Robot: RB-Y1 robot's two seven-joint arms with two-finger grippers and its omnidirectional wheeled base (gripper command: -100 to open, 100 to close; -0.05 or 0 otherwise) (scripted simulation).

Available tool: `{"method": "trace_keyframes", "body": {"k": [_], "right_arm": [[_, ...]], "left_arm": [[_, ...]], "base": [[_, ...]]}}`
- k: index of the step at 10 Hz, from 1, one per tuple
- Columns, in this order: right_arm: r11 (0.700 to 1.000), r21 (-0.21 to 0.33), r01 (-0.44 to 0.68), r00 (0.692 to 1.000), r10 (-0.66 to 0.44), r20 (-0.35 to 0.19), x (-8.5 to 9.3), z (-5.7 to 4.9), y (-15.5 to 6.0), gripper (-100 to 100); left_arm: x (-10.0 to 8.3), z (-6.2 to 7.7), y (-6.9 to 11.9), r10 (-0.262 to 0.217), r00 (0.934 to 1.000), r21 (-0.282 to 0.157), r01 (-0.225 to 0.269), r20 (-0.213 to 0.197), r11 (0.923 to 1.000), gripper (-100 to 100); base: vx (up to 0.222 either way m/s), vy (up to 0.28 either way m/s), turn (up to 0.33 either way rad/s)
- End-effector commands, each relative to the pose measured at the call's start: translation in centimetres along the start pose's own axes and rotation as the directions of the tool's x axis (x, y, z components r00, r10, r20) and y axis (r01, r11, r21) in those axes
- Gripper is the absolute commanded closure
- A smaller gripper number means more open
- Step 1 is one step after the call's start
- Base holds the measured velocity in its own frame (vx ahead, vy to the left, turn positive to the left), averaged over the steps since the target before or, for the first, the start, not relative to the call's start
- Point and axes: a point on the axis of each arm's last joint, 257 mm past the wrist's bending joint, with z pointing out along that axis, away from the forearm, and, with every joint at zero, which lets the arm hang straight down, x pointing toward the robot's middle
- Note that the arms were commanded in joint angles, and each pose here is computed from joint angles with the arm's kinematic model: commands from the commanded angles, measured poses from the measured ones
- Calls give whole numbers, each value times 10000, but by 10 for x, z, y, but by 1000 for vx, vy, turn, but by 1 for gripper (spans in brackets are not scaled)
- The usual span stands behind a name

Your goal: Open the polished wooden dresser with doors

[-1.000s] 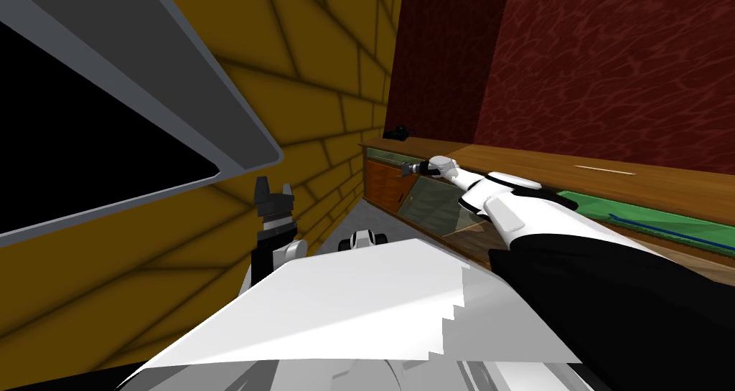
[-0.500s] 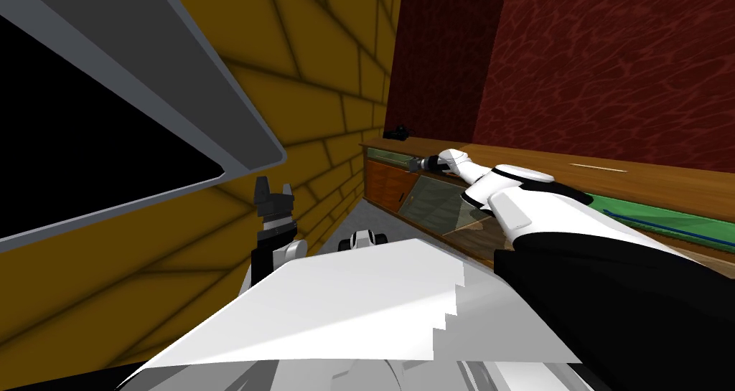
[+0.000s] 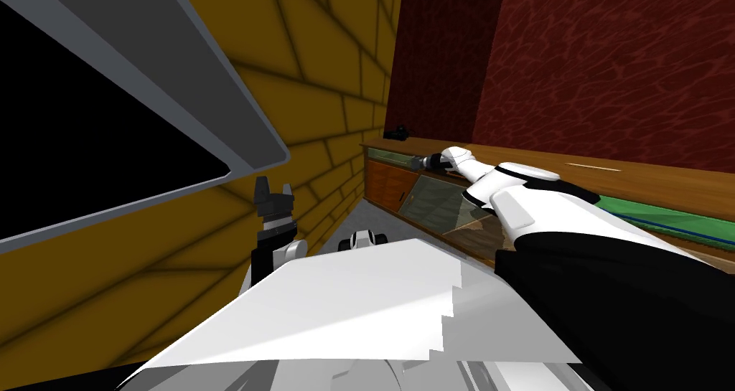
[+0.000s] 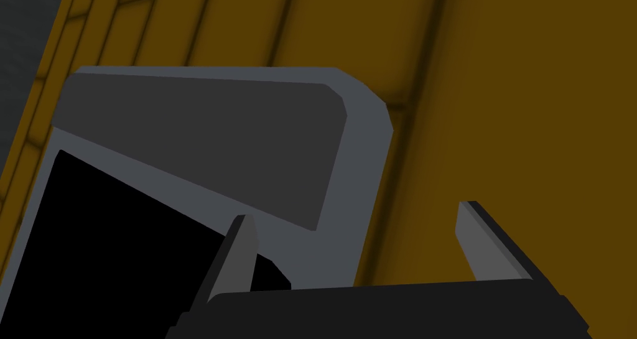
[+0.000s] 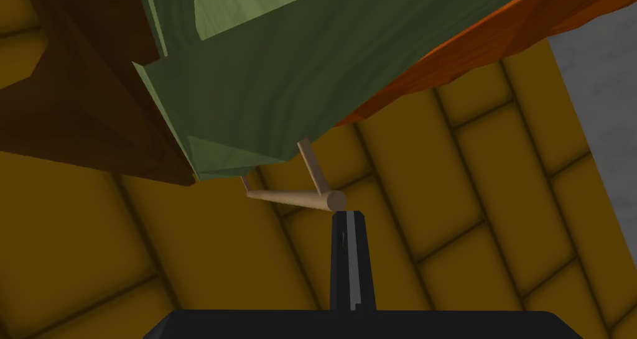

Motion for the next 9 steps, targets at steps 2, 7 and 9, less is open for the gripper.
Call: {"method": "trace_keyframes", "body": {"k": [2,7,9], "right_arm": [[9999,-129,31,10000,-31,75,-2,1,4,100],[9998,-154,93,9999,-95,-74,6,-15,-7,-100],[9993,-383,-31,10000,34,82,-1,-10,11,-100]], "left_arm": [[0,0,0,-1,10000,1,1,0,10000,0],[0,0,0,7,10000,-3,-7,-1,10000,0],[0,0,0,5,10000,-2,-5,0,10000,0]], "base": [[-117,124,-19],[27,-20,2],[71,-17,-85]]}}
